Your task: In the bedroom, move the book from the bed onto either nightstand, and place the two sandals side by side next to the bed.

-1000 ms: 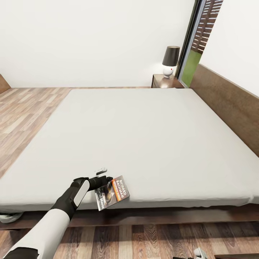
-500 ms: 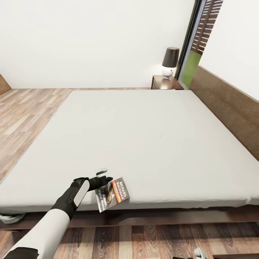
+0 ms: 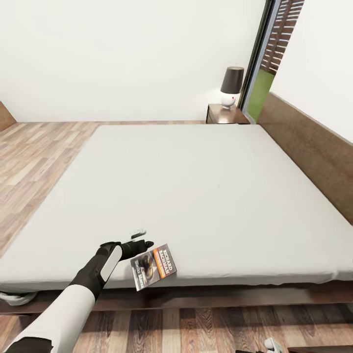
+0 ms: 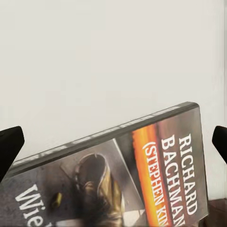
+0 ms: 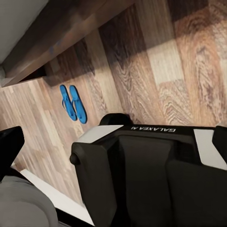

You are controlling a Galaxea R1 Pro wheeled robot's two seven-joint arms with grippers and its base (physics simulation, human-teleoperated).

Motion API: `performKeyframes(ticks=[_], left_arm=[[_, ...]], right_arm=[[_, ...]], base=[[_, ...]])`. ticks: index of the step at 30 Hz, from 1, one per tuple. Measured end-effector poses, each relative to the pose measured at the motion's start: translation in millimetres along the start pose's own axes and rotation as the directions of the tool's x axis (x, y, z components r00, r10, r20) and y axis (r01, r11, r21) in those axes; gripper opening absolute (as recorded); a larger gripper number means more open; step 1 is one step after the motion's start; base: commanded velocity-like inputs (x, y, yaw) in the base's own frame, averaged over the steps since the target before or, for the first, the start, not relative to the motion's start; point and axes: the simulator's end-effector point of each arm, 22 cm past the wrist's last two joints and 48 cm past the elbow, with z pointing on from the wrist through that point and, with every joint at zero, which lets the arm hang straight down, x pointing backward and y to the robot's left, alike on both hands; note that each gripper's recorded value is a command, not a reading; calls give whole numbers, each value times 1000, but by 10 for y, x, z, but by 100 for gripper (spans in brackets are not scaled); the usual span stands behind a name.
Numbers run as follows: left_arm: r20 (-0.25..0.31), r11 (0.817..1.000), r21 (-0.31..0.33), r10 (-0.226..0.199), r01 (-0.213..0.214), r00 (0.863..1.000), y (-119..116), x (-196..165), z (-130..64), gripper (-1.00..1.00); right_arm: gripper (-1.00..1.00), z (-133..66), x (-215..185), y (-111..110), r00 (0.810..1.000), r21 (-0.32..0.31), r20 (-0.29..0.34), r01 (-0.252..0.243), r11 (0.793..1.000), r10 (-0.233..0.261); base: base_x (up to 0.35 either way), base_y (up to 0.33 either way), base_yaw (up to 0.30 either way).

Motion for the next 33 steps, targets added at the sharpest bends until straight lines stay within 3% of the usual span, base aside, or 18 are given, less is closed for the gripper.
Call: performKeyframes(ticks=[20,22,25,29,33], left_arm=[[1,1000,9,-2,2,1000,-143,-131,-278,100],[1,999,50,-6,6,1000,-234,-147,-311,100],[6,987,160,-24,23,1000,-437,-200,-395,100],[13,950,310,-28,22,1000,-642,-292,-582,100],[10,928,371,-27,21,1000,-772,-317,-693,100]], right_arm=[[100,-230,14,235,1000,0,0,0,1000,0],[100,-252,17,257,1000,1,-1,-1,1000,1],[100,-286,20,289,1000,1,-1,0,1000,0],[100,-330,25,331,1000,2,-1,0,1000,0],[100,-373,30,370,1000,3,-1,-1,1000,1]], base=[[0,0,0],[0,0,0],[0,0,0],[0,0,0],[0,0,0]])
